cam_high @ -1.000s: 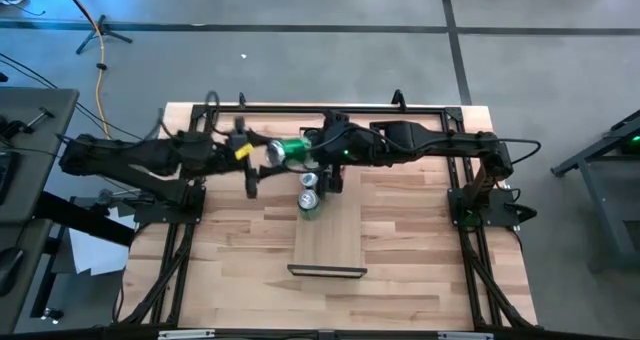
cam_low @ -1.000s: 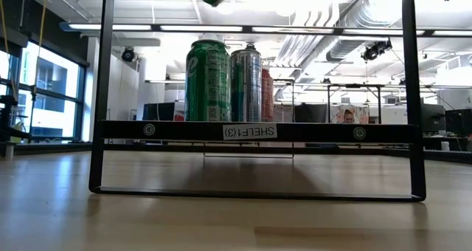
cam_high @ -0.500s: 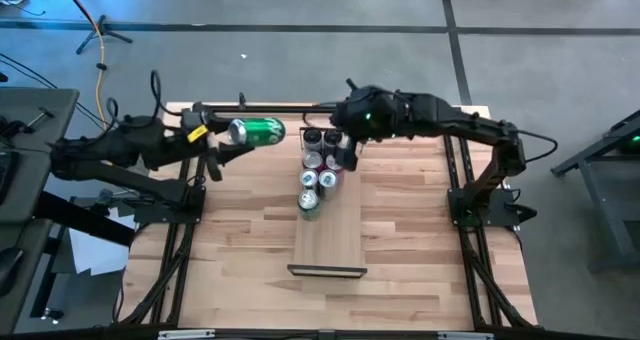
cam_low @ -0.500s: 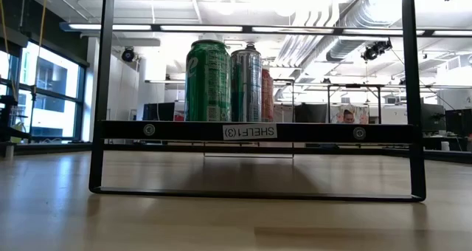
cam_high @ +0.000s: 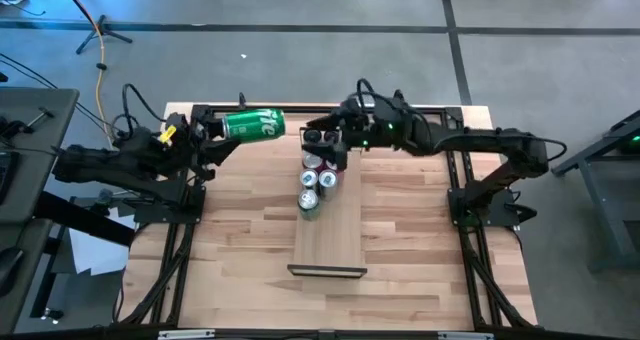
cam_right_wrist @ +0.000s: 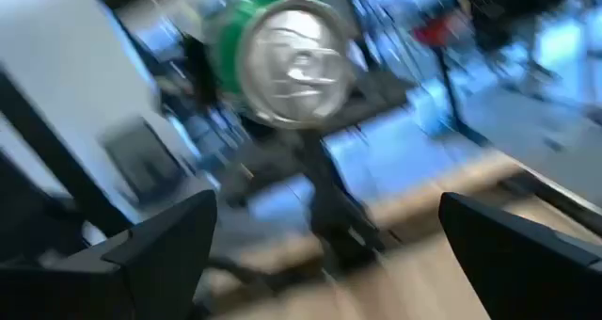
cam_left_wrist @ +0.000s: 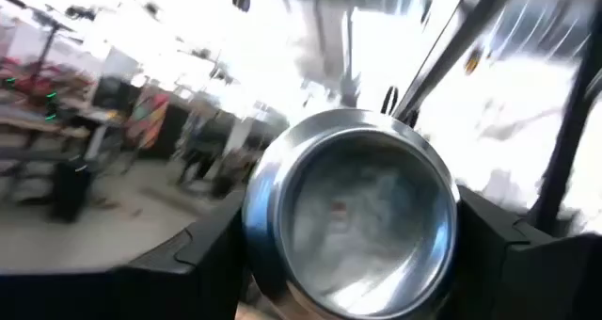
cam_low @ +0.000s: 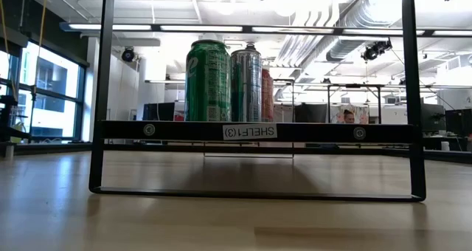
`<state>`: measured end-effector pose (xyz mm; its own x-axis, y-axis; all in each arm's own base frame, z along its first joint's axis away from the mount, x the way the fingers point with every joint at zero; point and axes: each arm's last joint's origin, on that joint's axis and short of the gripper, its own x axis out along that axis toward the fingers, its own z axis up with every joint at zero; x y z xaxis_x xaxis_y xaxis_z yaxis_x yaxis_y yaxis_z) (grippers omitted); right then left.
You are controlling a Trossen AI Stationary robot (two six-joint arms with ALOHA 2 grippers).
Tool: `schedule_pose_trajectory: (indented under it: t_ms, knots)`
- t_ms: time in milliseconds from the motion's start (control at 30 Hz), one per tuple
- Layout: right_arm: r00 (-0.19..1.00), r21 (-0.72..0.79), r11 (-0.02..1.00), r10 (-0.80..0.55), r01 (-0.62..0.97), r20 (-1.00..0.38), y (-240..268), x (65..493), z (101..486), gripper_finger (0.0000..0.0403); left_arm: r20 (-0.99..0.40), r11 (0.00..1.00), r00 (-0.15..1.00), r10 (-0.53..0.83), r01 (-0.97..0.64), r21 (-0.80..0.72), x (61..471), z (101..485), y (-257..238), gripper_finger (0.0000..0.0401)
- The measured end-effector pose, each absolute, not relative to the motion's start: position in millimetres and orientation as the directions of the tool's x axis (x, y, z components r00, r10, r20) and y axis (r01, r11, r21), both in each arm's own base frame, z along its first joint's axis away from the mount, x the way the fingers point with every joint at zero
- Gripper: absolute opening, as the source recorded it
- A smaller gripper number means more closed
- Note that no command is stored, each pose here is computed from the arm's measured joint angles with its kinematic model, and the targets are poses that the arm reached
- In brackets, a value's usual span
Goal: Place canned beverage on shelf
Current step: Put the green soda can, aligned with the other green soda can on the shelf
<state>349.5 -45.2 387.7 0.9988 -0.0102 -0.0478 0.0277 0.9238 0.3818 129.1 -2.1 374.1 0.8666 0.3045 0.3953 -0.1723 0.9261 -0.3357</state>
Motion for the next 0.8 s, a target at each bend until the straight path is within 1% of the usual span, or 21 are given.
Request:
schedule_pose_trajectory:
  t_ms: [100, 200, 267, 400, 500, 800]
  knots:
    - [0.994, 0.424, 0.904, 0.010, -0.054, 0.106, -39, 355, 383, 0.0394, 0.457, 0.922, 0.844, 0.281, -0.106, -0.372, 139, 366, -4, 0.0234]
    - [0.982, 0.443, 0.891, 0.012, -0.095, 0.186, -38, 358, 385, 0.0394, 0.457, 0.920, 0.853, 0.254, -0.067, -0.386, 150, 361, -6, 0.0234]
    - [0.981, 0.440, 0.893, 0.010, -0.095, 0.192, -38, 359, 387, 0.0394, 0.446, 0.916, 0.860, 0.248, -0.058, -0.398, 155, 359, -7, 0.0234]
    - [0.977, 0.423, 0.901, 0.008, -0.100, 0.212, -39, 359, 392, 0.0394, 0.471, 0.911, 0.851, 0.233, -0.022, -0.412, 164, 358, -8, 0.0234]
    - [0.978, 0.444, 0.890, 0.008, -0.103, 0.209, -39, 360, 392, 0.0394, 0.489, 0.910, 0.841, 0.232, -0.010, -0.413, 169, 358, -8, 0.0234]
    - [0.973, 0.496, 0.857, 0.024, -0.138, 0.230, -33, 361, 392, 0.0394, 0.435, 0.901, 0.870, 0.232, -0.023, -0.434, 186, 348, -9, 0.0234]
